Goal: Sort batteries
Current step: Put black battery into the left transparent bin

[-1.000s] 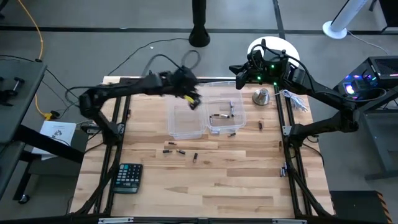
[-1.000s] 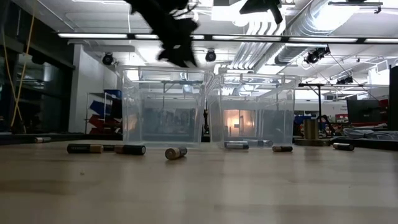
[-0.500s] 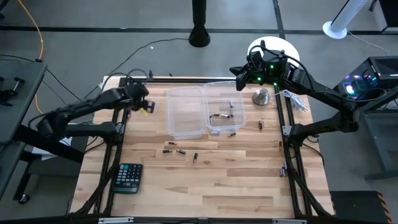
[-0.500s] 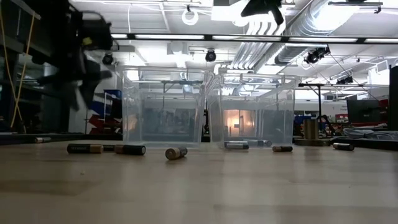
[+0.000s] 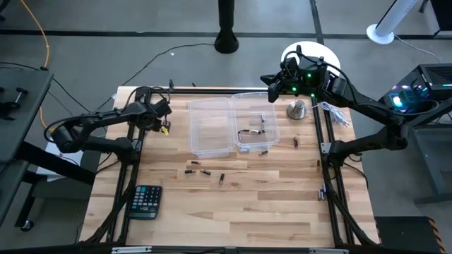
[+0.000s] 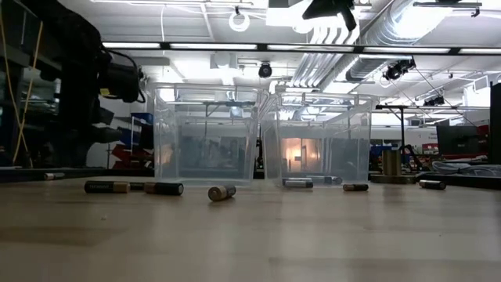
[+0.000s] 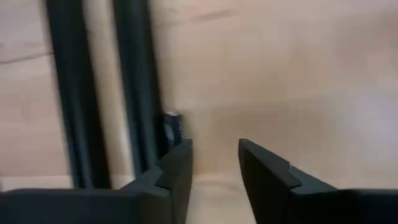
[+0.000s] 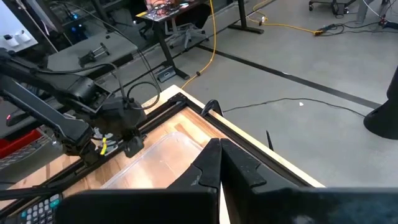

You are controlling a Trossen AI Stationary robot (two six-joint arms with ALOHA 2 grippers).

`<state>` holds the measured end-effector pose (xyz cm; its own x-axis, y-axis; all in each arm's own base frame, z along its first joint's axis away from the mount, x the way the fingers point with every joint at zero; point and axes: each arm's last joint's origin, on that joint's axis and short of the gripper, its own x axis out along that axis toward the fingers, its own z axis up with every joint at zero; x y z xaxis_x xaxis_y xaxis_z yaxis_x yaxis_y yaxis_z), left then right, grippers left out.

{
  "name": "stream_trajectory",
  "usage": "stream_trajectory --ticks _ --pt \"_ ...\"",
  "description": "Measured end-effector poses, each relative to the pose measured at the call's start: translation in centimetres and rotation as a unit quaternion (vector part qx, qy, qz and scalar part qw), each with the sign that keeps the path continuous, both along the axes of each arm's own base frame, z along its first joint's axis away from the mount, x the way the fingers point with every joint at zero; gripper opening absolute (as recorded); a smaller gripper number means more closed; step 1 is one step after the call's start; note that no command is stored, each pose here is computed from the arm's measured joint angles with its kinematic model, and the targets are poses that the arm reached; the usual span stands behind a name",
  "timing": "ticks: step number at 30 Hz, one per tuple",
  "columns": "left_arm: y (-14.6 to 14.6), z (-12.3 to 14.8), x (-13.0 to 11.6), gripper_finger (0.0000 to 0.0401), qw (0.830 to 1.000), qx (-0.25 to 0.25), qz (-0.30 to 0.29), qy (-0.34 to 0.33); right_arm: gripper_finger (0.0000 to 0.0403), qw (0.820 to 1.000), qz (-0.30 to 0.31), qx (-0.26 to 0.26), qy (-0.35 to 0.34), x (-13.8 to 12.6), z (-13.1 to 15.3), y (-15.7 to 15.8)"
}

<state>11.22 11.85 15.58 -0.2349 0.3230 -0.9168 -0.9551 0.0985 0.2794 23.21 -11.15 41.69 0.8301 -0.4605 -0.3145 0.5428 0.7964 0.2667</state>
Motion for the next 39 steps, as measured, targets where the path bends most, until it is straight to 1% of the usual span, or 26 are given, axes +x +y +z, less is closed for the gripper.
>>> stream_trajectory --ticks 2,6,8,13,19,22,25,27,34,36,39 --pt "0.3 -0.2 -0.2 0.0083 1.0 0.006 0.02 0.01 0.0 1.0 0.0 0.0 0.0 0.0 0.0 0.0" --pt "0.7 -0.7 -0.3 0.002 0.999 -0.005 0.029 0.024 0.0 1.0 0.003 -0.008 0.004 0.0 0.0 0.0" --pt "0.8 -0.9 -0.3 0.0006 0.999 -0.008 0.032 0.03 0.0 1.0 0.003 -0.008 0.004 0.0 0.0 0.0" --pt "0.7 -1.6 -0.7 0.0001 0.997 0.011 0.051 0.061 0.0 1.0 0.004 -0.011 0.006 0.0 0.0 0.0" --pt "-0.2 -2.9 -1.5 0.0001 0.995 0.014 0.081 0.059 0.0 1.0 0.007 -0.019 0.01 0.0 0.0 0.0" --pt "-0.3 -2.9 -1.5 0.0 0.994 0.017 0.091 0.054 0.0 1.0 0.006 -0.019 0.01 0.0 0.0 0.0" --pt "-0.2 -2.2 -0.7 0.0 0.995 0.03 0.091 0.023 0.0 1.0 0.006 -0.019 0.01 0.0 0.0 0.0" --pt "0.2 -1.4 0.2 0.0 0.996 0.036 0.084 -0.013 0.0 1.0 0.003 -0.019 0.01 -0.1 0.0 -0.2" --pt "1.2 1.3 1.1 0.0 0.994 0.088 0.066 -0.02 0.0 1.0 -0.008 -0.019 0.011 -0.3 0.0 -0.6" --pt "1.3 1.4 1.3 0.0 0.995 0.077 0.057 -0.036 0.0 1.0 -0.009 -0.016 0.009 -0.3 0.0 -0.6" --pt "1.1 1.0 2.1 0.0 0.994 0.037 0.025 -0.101 0.0 1.0 -0.009 -0.016 0.009 -0.3 0.0 -0.6"
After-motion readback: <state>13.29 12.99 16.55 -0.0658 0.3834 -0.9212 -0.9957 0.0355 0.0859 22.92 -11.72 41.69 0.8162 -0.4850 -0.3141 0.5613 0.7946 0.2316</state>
